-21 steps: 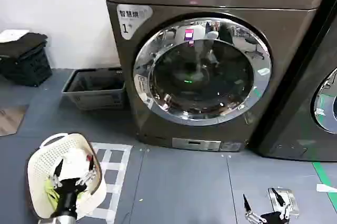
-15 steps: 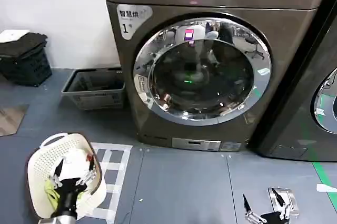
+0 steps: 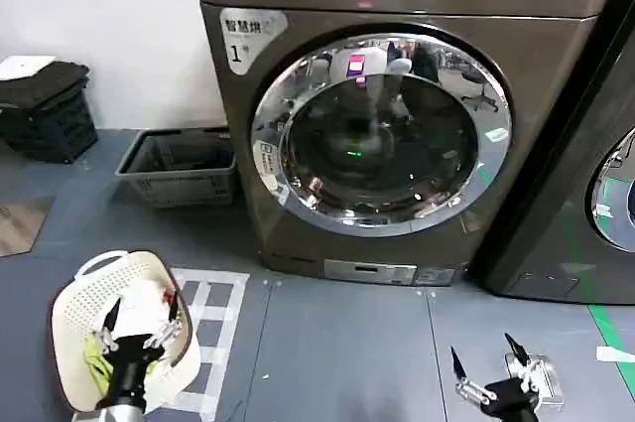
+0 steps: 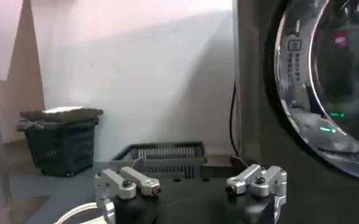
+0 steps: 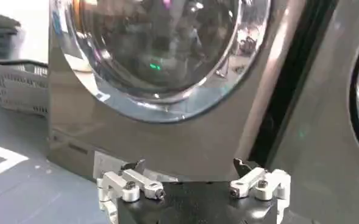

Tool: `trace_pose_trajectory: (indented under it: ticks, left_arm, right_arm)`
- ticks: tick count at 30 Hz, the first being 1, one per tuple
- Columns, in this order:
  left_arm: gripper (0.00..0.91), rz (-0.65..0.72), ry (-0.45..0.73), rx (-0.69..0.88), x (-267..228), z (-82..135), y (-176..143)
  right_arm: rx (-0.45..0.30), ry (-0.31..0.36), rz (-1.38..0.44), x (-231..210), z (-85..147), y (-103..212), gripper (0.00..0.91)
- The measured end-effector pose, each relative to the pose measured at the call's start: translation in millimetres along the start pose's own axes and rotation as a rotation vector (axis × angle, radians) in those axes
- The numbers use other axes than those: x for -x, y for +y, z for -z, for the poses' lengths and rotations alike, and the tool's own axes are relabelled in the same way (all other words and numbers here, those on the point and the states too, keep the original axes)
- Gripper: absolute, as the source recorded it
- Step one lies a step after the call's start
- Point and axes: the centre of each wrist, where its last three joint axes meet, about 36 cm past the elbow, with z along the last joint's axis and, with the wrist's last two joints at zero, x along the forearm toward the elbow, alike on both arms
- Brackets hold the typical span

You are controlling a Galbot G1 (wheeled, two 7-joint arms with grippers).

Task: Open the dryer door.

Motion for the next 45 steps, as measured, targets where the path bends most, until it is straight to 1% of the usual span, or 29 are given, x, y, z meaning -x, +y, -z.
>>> trace_pose_trajectory:
  ticks: [10,17,24,29,40,45]
  left_arm:
    - [0.907,-0.011,0.002,0.008,-1.9,-1.0,-3.5]
    - [0.907,-0.026,0.001,0.010,-4.6,-2.0,-7.1]
    - [0.907,-0.032,-0.003,0.020,-5.9,-2.5,-7.5]
    - [0.907,-0.030,-0.004,0.020,-7.7,-3.0,-7.7]
    - [0.907,-0.031,-0.012,0.025,-8.9,0.1,-7.9]
    - [0.907,-0.032,-0.014,0.026,-8.9,0.3,-8.3]
  right_arm:
    - [-0.034,-0.069,0.081,29.7,22.0,-13.2,0.907]
    - [-0.054,-0.103,0.146,46.9,34.5,-17.8,0.907]
    - [-0.065,-0.113,0.202,65.9,40.6,-21.3,0.907]
    - [-0.049,-0.123,0.234,83.0,46.1,-20.6,0.907]
    - [-0.048,-0.153,0.277,115.6,64.4,-22.0,0.907]
    - [-0.048,-0.166,0.294,126.5,69.0,-22.8,0.907]
